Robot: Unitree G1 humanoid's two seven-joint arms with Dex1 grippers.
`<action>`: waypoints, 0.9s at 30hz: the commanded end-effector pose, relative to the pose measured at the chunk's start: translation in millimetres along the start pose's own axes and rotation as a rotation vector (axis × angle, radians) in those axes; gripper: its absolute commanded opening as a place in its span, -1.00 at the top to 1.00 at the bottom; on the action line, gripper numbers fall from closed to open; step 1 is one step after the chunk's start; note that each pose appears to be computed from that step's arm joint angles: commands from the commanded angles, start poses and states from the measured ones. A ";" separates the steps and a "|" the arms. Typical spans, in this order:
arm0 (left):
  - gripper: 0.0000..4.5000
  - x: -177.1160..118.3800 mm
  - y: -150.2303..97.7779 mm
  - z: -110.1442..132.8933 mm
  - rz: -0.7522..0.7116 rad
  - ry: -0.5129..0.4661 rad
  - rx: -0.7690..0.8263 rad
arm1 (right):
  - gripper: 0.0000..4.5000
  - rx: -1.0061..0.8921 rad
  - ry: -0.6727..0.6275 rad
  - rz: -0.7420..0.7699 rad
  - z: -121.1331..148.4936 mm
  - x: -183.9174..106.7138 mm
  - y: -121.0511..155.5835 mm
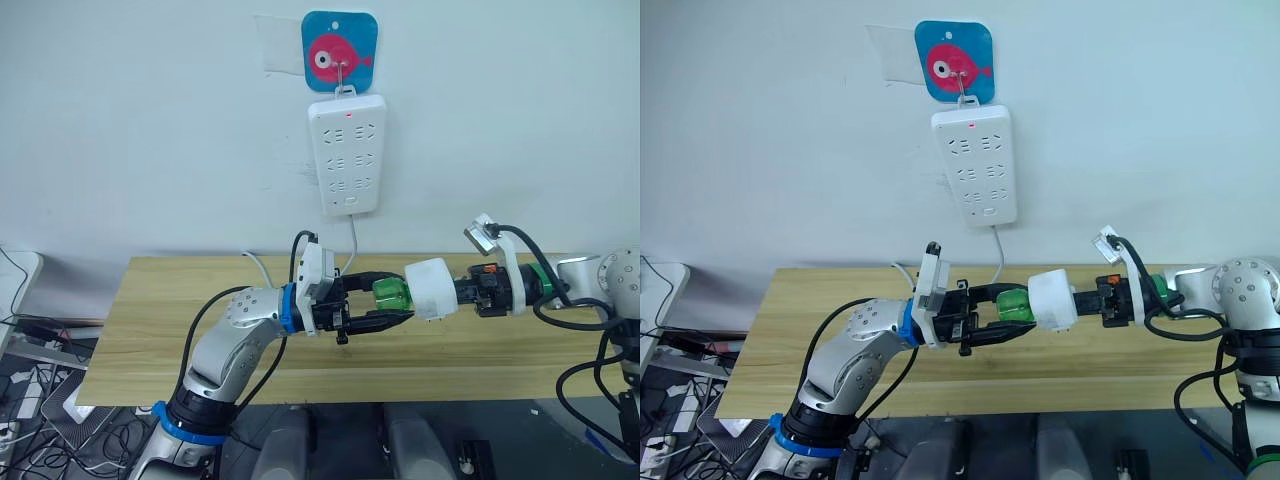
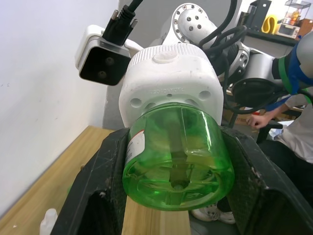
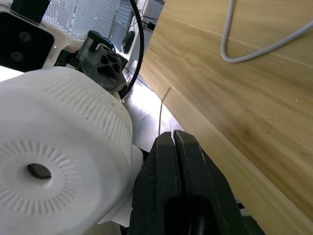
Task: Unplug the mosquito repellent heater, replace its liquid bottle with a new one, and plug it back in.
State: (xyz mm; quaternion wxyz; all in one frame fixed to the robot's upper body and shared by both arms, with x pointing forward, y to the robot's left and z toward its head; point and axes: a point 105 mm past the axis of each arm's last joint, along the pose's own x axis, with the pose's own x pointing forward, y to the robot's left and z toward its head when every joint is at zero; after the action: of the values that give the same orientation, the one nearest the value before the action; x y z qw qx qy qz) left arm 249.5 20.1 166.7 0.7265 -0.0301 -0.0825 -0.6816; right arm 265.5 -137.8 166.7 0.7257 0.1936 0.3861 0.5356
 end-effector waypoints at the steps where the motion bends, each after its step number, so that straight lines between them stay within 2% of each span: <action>1: 0.00 -3.5 11.7 9.0 0.065 -0.010 0.055 | 0.97 -0.027 0.063 0.112 -11.1 4.7 21.9; 7: 0.00 -4.3 14.7 14.6 0.078 -0.022 0.130 | 0.97 -0.035 -0.017 -0.076 -2.2 -4.2 -14.0; 10: 0.00 -11.5 13.7 12.5 0.062 0.025 0.252 | 0.97 0.046 -0.094 -0.104 9.4 -24.4 -23.7; 11: 0.00 -15.8 14.7 11.7 0.065 0.040 0.288 | 0.90 0.076 -0.120 -0.111 12.7 -32.6 -26.0; 13: 0.00 -25.3 18.9 10.9 0.082 0.063 0.360 | 0.74 0.125 -0.157 -0.122 16.2 -45.8 -29.0; 18: 0.00 -43.3 29.4 1.2 0.087 0.158 0.640 | 0.02 0.216 -0.193 -0.055 16.6 -48.3 -25.5; 19: 0.00 -44.5 30.5 0.0 0.075 0.173 0.718 | -0.17 0.228 -0.195 -0.030 16.0 -45.7 -24.1; 21: 0.00 -45.0 27.2 -2.8 -0.007 0.211 0.980 | -0.48 0.282 -0.208 0.054 15.8 -39.7 -19.7; 23: 0.00 -44.8 25.5 -0.5 -0.060 0.194 1.191 | -0.79 0.335 -0.201 0.122 13.7 -32.8 -14.7; 25: 0.00 -44.3 26.8 1.9 -0.080 0.166 1.303 | -0.99 0.373 -0.184 0.160 12.0 -25.8 -10.4; 27: 0.00 -43.5 27.4 3.8 -0.096 0.140 1.381 | -0.99 0.401 -0.168 0.179 9.7 -19.0 -6.2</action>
State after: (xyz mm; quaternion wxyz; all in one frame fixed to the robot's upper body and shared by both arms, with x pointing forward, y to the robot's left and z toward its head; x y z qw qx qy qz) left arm 278.3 64.7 157.8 0.5735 0.4764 -0.4067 -0.5279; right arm 279.6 -162.0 167.3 0.6677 0.4000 0.4086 0.4768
